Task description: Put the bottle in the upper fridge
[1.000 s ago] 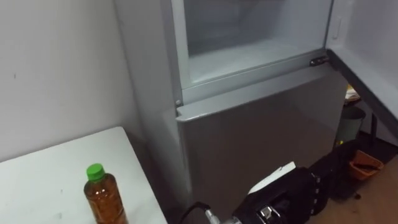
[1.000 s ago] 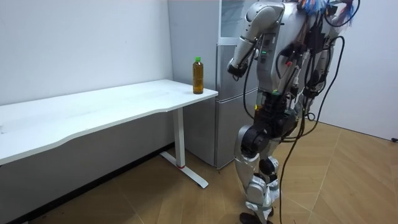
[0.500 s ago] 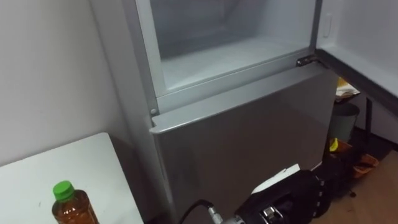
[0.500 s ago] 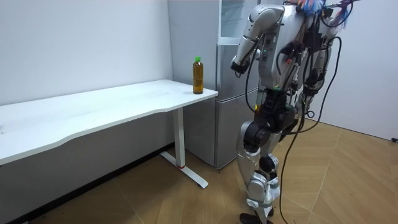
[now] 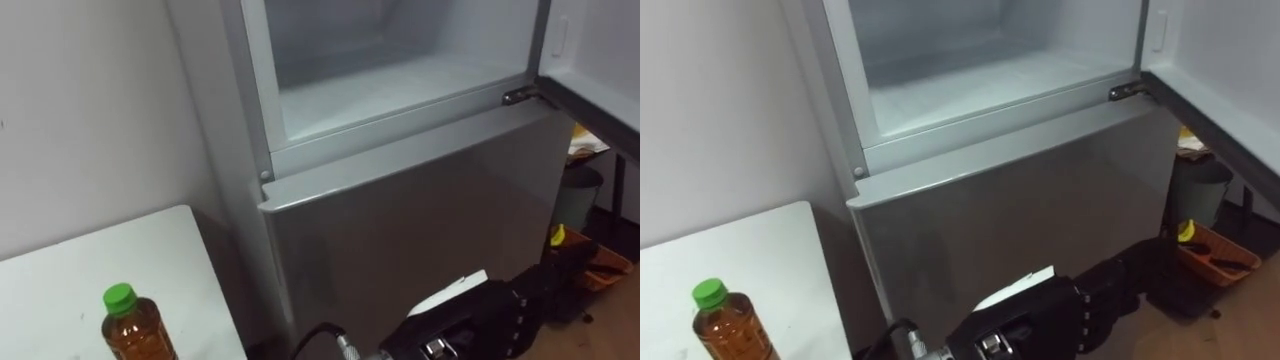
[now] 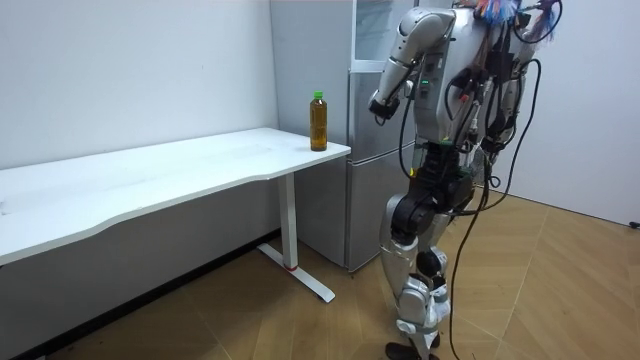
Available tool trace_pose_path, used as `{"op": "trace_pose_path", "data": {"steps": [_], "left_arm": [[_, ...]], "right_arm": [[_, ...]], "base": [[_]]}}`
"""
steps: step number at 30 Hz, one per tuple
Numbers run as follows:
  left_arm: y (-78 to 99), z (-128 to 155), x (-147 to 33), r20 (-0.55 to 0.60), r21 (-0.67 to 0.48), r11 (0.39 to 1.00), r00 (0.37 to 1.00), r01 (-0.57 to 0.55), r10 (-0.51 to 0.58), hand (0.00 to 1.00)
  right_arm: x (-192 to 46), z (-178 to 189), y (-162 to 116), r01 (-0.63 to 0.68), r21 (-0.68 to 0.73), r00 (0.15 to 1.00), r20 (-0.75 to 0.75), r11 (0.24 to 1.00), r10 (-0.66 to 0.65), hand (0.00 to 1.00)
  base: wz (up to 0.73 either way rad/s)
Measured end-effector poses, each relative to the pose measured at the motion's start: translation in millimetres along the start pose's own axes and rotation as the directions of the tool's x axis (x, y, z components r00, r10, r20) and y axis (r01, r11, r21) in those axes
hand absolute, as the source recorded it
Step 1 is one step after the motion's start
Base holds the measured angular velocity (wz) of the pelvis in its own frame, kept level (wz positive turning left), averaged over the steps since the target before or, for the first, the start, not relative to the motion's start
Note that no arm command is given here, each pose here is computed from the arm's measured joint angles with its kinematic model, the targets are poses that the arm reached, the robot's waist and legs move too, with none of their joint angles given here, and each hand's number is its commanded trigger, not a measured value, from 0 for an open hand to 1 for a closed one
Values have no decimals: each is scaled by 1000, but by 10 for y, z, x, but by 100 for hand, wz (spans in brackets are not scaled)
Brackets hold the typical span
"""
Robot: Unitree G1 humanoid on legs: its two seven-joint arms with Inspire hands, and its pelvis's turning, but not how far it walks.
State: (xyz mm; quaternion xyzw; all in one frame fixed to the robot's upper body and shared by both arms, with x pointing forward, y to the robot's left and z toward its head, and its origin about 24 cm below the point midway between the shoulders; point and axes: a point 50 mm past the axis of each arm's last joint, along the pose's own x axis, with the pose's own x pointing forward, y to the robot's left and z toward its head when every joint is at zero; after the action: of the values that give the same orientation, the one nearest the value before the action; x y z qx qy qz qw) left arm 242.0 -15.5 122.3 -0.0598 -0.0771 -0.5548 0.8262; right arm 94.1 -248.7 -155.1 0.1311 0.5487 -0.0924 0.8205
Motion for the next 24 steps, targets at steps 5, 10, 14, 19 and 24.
{"op": "trace_pose_path", "data": {"steps": [5,10,14,19,24], "left_arm": [[49,-90,-35,-45,8,1000,999,-21,21,0],[101,-286,-144,-146,70,996,987,-62,72,0],[86,-516,-378,-229,39,992,966,-116,122,0],[114,-736,-704,-331,87,974,916,-211,227,0],[170,-913,-1123,-391,76,917,834,-391,388,0]], "right_arm": [[6,-10,22,-8,-13,1000,-6,1000,7,0],[13,-14,48,-14,-23,1000,-10,1000,14,0],[25,-44,100,-22,-40,1000,-15,999,22,0],[46,-88,215,-76,-41,997,-13,996,75,0],[38,-128,203,-82,-46,996,-24,996,81,0]], "base": [[2],[9],[5],[12],[6]]}}
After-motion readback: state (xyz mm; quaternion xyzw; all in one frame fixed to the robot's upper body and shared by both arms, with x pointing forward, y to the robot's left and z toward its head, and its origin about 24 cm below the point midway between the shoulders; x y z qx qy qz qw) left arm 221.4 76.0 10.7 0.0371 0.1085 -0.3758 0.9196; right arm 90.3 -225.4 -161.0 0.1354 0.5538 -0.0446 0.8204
